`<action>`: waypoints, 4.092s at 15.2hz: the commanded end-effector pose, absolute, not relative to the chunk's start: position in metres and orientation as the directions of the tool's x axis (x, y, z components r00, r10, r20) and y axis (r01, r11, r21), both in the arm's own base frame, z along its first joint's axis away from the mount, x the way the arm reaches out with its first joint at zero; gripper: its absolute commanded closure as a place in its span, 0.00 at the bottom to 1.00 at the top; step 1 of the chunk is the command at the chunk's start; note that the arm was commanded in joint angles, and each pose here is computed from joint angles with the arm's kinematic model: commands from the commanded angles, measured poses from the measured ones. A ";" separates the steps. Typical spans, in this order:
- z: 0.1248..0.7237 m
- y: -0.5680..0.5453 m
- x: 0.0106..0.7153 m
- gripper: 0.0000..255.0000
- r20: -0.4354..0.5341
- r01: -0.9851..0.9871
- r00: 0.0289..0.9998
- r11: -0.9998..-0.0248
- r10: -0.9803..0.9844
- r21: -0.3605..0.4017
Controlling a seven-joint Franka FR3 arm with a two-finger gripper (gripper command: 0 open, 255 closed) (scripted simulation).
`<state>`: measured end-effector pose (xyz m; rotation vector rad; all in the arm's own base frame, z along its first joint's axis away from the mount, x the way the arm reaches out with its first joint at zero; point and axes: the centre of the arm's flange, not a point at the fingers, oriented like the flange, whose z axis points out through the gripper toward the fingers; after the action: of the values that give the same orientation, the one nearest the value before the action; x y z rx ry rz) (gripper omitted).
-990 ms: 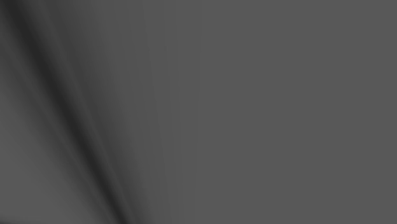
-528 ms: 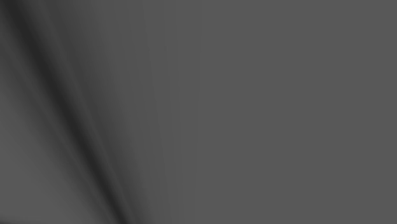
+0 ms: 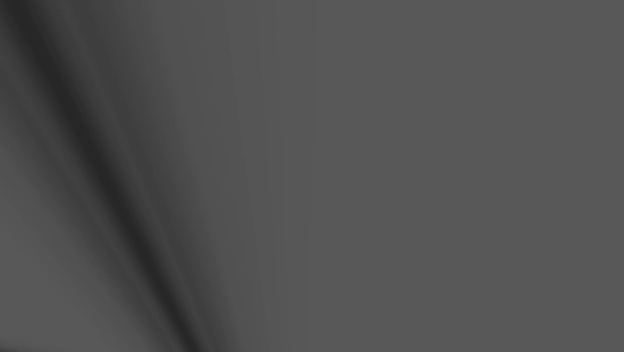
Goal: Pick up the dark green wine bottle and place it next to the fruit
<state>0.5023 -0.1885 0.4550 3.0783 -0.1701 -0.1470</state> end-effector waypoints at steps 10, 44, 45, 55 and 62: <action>0.465 -0.189 0.502 1.00 -0.092 -0.107 0.989 -0.992 -0.113 0.060; 0.631 -0.209 0.486 1.00 -0.092 -0.107 0.989 -0.992 -0.113 0.060; 0.631 -0.219 0.477 1.00 -0.092 -0.107 0.989 -0.992 -0.113 0.060; 0.632 -0.321 0.394 1.00 -0.092 -0.107 0.989 -0.992 -0.113 0.060; 0.632 -0.393 0.335 1.00 -0.092 -0.107 0.989 -0.992 -0.113 0.060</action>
<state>0.3426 -0.3817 0.6313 3.0787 -0.1734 -0.1475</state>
